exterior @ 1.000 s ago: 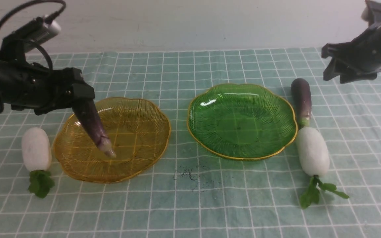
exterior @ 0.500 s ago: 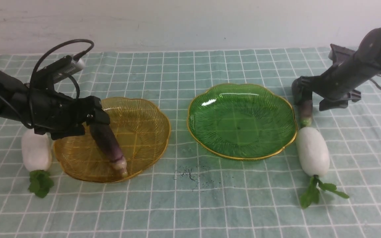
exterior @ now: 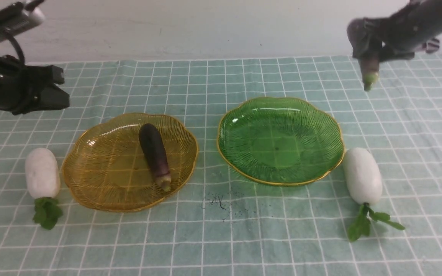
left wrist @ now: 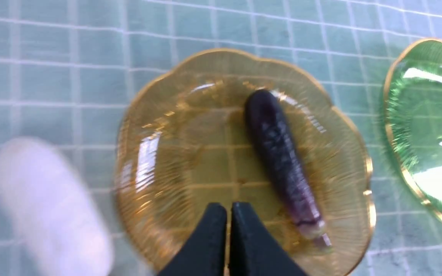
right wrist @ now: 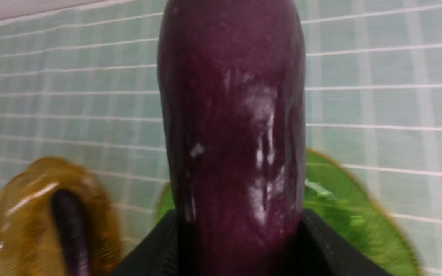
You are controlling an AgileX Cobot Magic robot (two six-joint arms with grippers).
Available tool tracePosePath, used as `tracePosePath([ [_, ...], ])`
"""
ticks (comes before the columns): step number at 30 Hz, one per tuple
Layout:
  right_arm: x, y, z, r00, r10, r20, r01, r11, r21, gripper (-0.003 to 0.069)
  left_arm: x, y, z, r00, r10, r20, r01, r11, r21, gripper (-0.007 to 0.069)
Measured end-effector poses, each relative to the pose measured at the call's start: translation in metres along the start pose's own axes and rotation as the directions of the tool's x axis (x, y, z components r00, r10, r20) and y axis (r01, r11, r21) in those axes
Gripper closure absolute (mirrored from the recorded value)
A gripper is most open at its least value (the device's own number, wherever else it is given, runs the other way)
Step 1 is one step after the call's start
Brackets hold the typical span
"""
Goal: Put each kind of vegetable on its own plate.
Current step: Use the right arm to grab an eggplant and put it into the left plate, then use the left arm to grab a radish and put it into the right plate
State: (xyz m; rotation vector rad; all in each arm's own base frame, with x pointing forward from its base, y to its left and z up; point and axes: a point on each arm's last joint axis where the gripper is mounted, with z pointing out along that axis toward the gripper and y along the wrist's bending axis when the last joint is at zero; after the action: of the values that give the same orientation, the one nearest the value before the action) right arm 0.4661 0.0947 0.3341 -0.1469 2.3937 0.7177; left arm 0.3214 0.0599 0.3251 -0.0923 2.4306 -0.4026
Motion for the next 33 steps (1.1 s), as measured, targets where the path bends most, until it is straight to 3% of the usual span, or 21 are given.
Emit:
tracePosePath([
  [7, 0.050, 0.100, 0.083, 0.985, -0.119, -0.122, 0.094, 0.976, -0.198, 0.0334, 0.012, 0.036, -0.024, 0.994, -0.103, -0.038, 0.097, 0.988, -0.121, 0.0633],
  [13, 0.092, 0.143, 0.144, 0.980, -0.164, -0.114, 0.134, 0.963, -0.233, 0.0334, 0.026, 0.045, -0.019, 0.986, -0.144, -0.078, 0.133, 0.982, -0.136, 0.0633],
  [22, 0.123, 0.145, 0.194, 0.985, -0.133, -0.110, 0.104, 0.967, -0.234, 0.0307, 0.039, 0.047, -0.011, 0.983, -0.136, -0.126, 0.120, 0.985, -0.128, 0.0633],
  [27, 0.123, 0.146, 0.196, 0.989, -0.106, -0.106, 0.078, 0.967, -0.244, 0.0114, 0.039, 0.047, -0.011, 0.983, -0.136, -0.126, 0.120, 0.984, -0.128, 0.0633],
  [33, 0.122, 0.147, 0.190, 0.977, -0.149, -0.155, 0.105, 0.959, -0.263, 0.0038, 0.039, 0.047, -0.011, 0.983, -0.136, -0.125, 0.120, 0.984, -0.130, 0.0603],
])
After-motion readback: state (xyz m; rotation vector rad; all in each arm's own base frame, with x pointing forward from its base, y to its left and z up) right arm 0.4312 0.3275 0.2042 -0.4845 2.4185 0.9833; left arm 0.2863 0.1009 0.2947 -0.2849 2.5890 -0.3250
